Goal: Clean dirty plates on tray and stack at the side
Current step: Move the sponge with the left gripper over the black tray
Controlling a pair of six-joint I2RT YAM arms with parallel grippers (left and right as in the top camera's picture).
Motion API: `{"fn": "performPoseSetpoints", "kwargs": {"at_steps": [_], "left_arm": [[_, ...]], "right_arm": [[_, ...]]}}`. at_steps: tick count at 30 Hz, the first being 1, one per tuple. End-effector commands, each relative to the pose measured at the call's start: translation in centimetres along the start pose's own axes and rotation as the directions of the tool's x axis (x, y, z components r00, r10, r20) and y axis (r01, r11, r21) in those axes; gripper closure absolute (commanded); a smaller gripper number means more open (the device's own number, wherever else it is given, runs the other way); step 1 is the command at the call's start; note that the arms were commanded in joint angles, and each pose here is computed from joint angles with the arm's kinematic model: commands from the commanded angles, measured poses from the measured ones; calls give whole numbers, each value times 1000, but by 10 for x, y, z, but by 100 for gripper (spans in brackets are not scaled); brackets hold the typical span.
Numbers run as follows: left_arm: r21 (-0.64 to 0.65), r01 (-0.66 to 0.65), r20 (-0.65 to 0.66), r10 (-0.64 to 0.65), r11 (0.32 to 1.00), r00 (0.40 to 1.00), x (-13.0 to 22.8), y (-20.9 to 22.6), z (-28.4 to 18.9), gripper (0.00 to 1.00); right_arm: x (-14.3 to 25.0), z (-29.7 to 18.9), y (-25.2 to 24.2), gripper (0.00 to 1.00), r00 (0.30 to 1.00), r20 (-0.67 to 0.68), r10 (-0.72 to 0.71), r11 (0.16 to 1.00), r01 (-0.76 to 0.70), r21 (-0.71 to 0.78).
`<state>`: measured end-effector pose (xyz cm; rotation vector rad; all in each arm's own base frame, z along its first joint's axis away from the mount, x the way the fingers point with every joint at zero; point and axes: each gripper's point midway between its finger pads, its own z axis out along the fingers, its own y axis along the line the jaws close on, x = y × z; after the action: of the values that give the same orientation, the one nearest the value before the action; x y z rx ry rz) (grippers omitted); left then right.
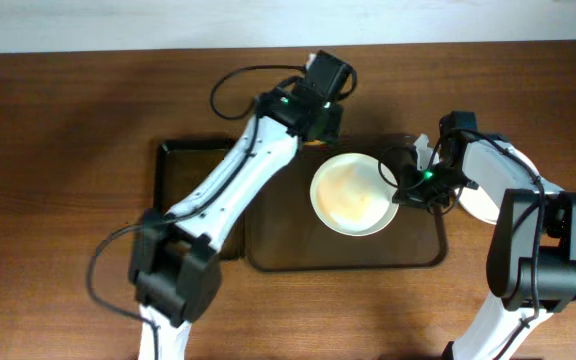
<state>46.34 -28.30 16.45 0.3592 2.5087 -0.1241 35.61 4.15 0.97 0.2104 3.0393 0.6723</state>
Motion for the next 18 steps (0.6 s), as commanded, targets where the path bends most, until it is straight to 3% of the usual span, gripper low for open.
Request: {"fn": "performPoseSetpoints", "kwargs": {"at_steps": [1,3,5,9,11,15,16,18], "left_arm": [[-87,61,-85,-69,994,994,10,63,-29,100],[-117,113,-217,-136,987,967,39,101,-32,100],[18,72,-304,-63,997,951,53,118,-34,100],[56,76,-302,-56,996,952,52,139,-35,99],[55,71,-292,-52,996,955,49,139,-34,99],[59,66,-276,-47,996,960,45,137,-33,100],[59,66,-276,-47,996,960,45,137,-33,100],[58,66,-276,-48,996,960,45,137,-33,100]], "right_arm": [[3,3,-6,63,1000,-14,3,1000,-3,18],[2,3,-4,51,1000,-11,1,1000,-1,4],[-4,-5,7,50,1000,0,-16,999,16,-35],[14,-25,15,49,993,-109,40,999,-43,-25],[32,-27,16,49,973,-181,142,989,-145,-3],[59,3,23,51,949,-239,207,978,-200,56],[62,13,23,54,948,-226,222,974,-205,97],[67,26,22,74,949,-201,242,961,-205,186]]}}
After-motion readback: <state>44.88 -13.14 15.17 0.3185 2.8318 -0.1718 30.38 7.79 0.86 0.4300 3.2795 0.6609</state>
